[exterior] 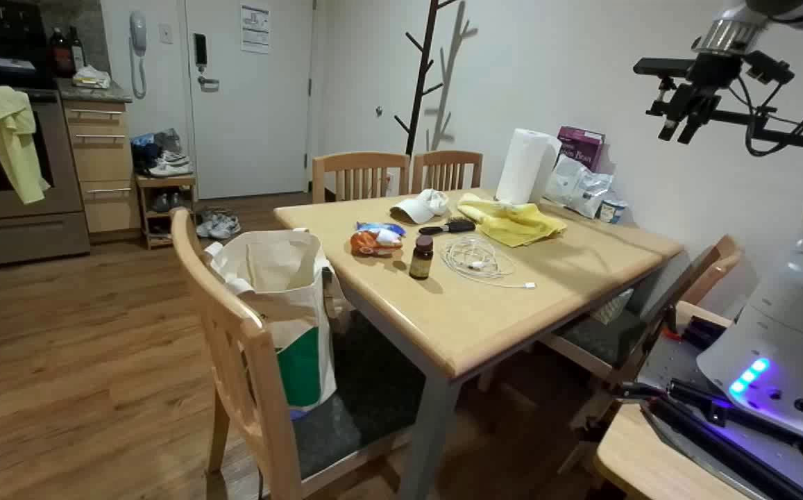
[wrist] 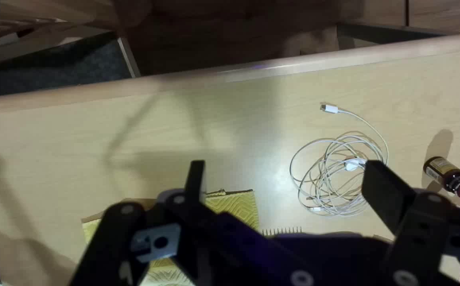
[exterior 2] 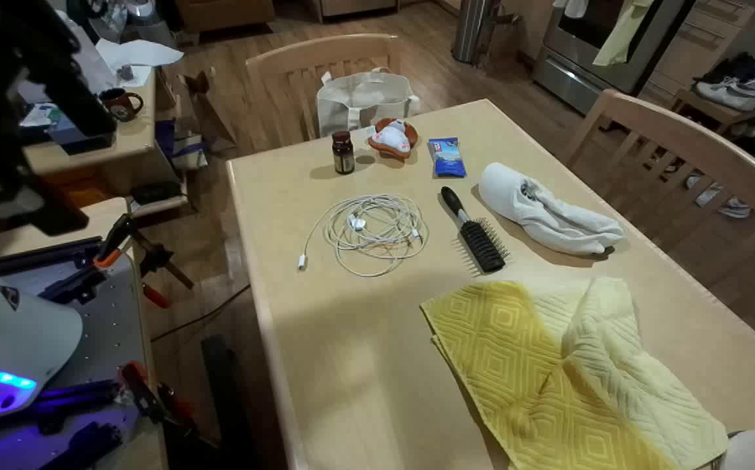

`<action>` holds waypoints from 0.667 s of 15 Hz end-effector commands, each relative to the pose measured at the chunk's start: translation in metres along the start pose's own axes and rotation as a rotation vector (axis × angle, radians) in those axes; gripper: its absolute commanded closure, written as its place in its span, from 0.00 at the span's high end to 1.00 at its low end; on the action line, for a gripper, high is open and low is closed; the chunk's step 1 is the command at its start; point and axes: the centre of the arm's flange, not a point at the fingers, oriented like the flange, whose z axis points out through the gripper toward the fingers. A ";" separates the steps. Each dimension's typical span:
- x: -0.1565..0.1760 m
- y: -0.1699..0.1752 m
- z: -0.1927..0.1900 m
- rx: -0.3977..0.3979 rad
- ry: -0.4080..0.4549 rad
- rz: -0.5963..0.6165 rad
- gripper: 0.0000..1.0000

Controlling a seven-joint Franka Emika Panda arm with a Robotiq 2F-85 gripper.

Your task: Put the charger into the bag on the chair.

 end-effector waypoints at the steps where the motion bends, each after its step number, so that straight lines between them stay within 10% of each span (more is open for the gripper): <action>1: 0.000 0.000 0.000 0.000 0.000 0.000 1.00; 10: 0.118 -0.141 0.049 -0.124 -0.023 -0.427 1.00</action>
